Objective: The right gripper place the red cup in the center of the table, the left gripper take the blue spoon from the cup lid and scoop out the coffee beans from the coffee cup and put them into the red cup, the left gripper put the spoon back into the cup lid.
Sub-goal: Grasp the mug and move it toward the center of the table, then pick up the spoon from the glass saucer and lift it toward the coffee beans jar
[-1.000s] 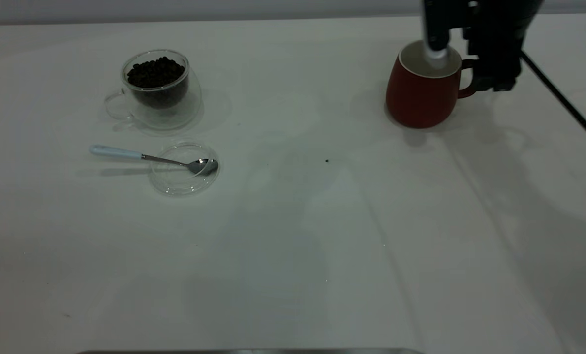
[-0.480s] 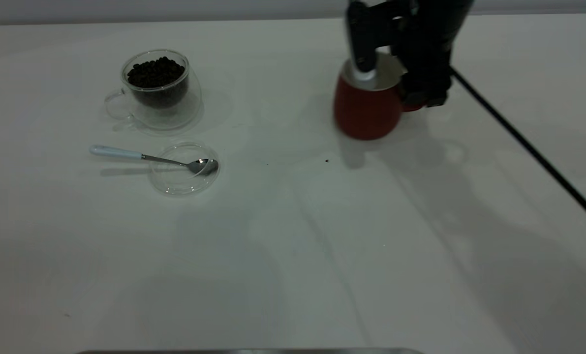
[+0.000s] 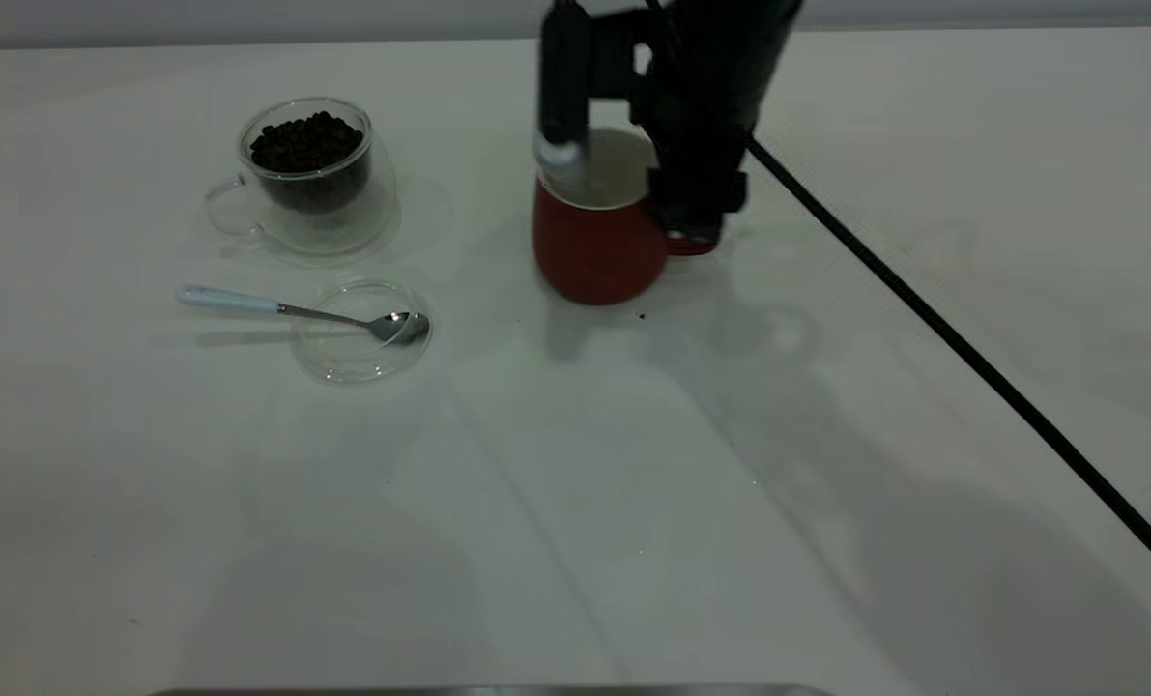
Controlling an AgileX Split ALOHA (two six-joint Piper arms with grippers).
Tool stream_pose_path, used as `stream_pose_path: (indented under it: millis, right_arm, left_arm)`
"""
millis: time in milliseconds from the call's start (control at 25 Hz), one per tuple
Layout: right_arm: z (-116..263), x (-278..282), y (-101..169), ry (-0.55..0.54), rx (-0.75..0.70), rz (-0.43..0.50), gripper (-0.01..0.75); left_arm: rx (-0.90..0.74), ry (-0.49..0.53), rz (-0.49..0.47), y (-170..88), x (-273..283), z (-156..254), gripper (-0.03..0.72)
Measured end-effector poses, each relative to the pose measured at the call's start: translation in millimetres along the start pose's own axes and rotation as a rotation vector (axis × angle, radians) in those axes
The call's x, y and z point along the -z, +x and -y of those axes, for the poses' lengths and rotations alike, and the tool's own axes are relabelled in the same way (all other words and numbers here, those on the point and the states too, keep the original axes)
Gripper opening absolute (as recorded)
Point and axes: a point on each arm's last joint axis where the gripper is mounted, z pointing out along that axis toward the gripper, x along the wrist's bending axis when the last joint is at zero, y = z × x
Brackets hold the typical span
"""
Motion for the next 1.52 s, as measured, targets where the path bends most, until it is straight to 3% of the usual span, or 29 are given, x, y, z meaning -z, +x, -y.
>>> stream_pose_path:
  millis: [160, 400, 600, 720, 1040, 1360, 1520]
  right_arm:
    - [4.5, 32.1, -15.7, 0.096, -0.217, -0.006, 0.591]
    - [16.4, 125.1, -39.2, 0.275, -0.444, -0.017, 0.591]
    - [22.3, 184.5, -34.7, 0.357, -0.633, -0.126, 0.591]
    - [19.7, 216.1, -35.9, 0.288, -0.679, -0.156, 0.591]
    - [30.9, 304.3, -19.4, 0.064, -0.615, -0.217, 0.591]
    - [90.3, 356.5, 57.2, 0.027, -0.704, -0.300, 0.591]
    - [127.0, 380.0, 92.8, -0.028, -0.773, -0.280, 0.591]
  left_arm:
    - [0.000, 0.000, 0.000, 0.0, 0.0, 0.0, 0.563]
    - [0.000, 0.000, 0.000, 0.0, 0.0, 0.0, 0.563]
    - [0.000, 0.000, 0.000, 0.0, 0.0, 0.0, 0.563]
    - [0.000, 0.000, 0.000, 0.0, 0.0, 0.0, 0.563]
    - [-0.001, 0.000, 0.000, 0.0, 0.0, 0.0, 0.563]
    - [-0.003, 0.000, 0.000, 0.0, 0.0, 0.0, 0.563]
    - [-0.003, 0.000, 0.000, 0.0, 0.0, 0.0, 0.563]
